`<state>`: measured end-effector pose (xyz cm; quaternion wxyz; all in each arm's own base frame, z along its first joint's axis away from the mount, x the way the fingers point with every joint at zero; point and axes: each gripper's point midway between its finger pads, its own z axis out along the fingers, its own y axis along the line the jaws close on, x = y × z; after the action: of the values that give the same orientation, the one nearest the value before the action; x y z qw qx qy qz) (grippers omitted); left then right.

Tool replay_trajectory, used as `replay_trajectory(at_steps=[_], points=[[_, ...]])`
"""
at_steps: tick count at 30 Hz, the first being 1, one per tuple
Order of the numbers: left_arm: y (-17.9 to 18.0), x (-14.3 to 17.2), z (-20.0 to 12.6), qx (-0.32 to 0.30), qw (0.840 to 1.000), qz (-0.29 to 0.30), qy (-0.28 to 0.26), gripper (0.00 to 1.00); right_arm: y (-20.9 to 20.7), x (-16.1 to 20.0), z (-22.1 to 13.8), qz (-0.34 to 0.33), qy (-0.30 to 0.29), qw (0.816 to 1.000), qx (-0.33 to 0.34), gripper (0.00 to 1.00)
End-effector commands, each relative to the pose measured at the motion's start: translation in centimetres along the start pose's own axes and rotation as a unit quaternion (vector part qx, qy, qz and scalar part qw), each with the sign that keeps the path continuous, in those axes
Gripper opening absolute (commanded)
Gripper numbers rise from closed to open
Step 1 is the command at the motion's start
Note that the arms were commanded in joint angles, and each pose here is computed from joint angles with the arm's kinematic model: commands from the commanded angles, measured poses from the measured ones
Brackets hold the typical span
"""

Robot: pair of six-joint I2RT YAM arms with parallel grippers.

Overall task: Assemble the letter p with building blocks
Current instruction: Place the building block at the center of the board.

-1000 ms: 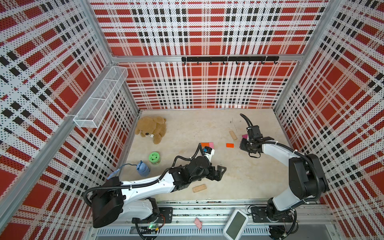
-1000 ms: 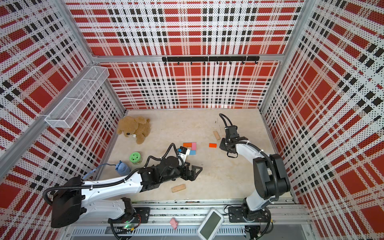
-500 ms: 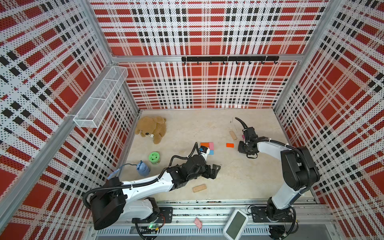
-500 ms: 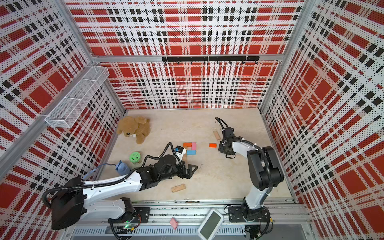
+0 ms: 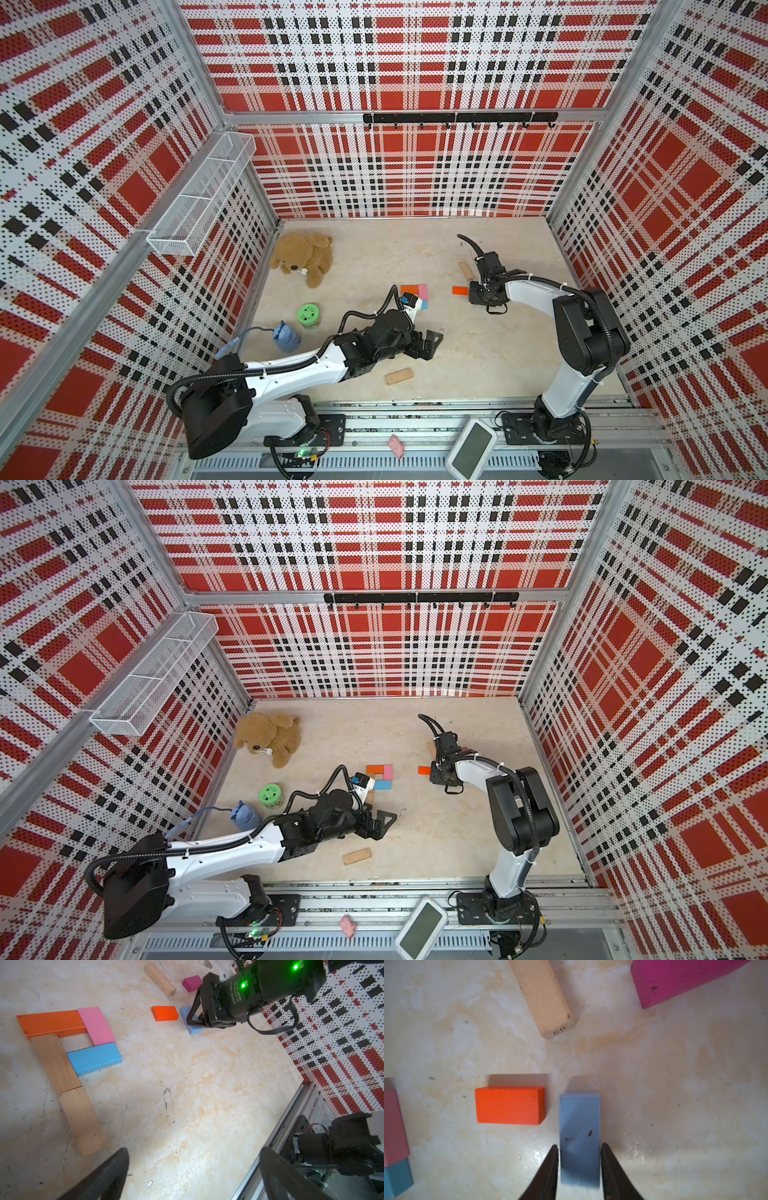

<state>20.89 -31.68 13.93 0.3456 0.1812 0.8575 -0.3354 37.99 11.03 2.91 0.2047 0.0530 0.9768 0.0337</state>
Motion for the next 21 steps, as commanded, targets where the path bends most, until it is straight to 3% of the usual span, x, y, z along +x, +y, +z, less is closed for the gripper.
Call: replay_trajectory(at_steps=[1,7,13,21], points=[[-0.2,-0.5,0.0,0.005,1.0,0.007,-0.009,0.99,0.4,-0.5,0.1,-0.016,-0.005,1.0,0.008,0.39],[-0.3,-0.6,-0.1,0.006,1.0,0.008,-0.01,0.99,0.7,-0.7,-0.2,-0.012,-0.007,1.0,0.001,0.46],[-0.3,-0.6,0.0,0.008,1.0,0.007,-0.009,1.0,1.0,-1.7,-2.8,0.007,-0.043,0.999,-0.033,0.53],[-1.3,-0.6,0.7,0.027,1.0,0.011,0.002,1.0,-0.9,-2.4,-2.1,0.093,-0.043,0.989,-0.103,0.35]])
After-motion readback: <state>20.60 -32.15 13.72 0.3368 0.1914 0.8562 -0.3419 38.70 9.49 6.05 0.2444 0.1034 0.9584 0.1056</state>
